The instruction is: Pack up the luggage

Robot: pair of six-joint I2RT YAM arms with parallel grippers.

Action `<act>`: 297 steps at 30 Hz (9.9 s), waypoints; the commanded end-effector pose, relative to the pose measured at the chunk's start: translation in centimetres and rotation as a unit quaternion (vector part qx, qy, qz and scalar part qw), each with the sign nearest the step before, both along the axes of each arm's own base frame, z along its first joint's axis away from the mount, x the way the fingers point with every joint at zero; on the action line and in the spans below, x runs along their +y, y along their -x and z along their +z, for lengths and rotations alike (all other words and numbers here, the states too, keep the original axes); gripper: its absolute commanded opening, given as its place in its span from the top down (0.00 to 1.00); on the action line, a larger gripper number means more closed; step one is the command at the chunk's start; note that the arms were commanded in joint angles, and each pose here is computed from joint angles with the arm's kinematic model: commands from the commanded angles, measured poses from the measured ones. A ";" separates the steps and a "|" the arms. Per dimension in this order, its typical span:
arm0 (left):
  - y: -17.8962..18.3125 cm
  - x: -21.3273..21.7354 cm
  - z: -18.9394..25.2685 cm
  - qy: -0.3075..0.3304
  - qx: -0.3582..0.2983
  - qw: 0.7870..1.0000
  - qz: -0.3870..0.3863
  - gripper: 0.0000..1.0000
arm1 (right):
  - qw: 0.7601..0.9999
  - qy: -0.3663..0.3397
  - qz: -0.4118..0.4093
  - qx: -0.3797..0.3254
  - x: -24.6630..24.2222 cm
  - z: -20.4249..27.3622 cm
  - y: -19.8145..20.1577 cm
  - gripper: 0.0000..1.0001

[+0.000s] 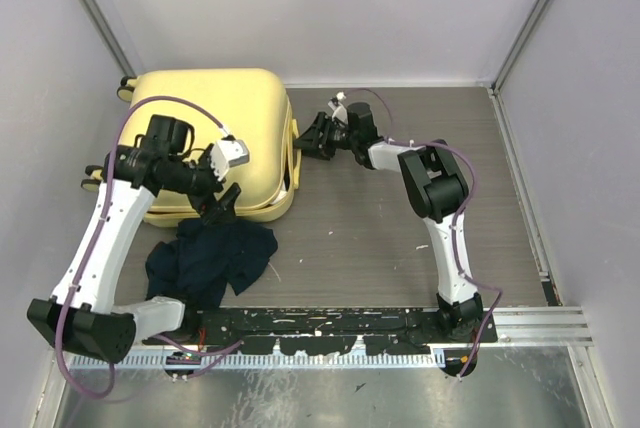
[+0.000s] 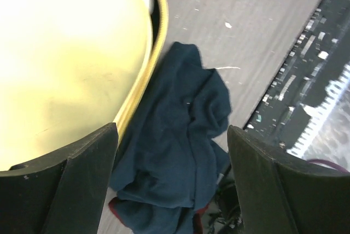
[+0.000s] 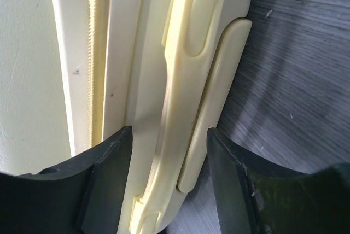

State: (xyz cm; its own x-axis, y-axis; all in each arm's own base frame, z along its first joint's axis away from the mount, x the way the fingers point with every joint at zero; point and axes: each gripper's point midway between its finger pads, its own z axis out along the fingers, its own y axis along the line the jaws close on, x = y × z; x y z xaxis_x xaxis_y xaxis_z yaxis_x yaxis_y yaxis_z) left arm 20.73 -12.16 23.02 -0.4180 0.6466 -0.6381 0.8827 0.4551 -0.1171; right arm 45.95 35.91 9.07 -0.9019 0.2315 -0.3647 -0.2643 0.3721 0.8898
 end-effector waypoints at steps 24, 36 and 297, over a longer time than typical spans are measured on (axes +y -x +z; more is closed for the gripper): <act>-11.4 -1.7 6.2 0.092 -0.154 0.970 0.161 0.10 | 0.993 -0.040 -0.101 -0.042 -15.2 5.7 -4.1 0.99; -15.7 -4.0 7.2 0.155 -0.137 0.961 0.182 0.12 | 0.986 0.092 -0.123 -0.062 -31.0 4.2 -2.5 0.99; -12.9 -15.3 -10.0 0.279 -0.222 0.934 0.025 1.00 | 0.868 0.469 -0.074 -0.146 -33.8 14.4 2.6 0.99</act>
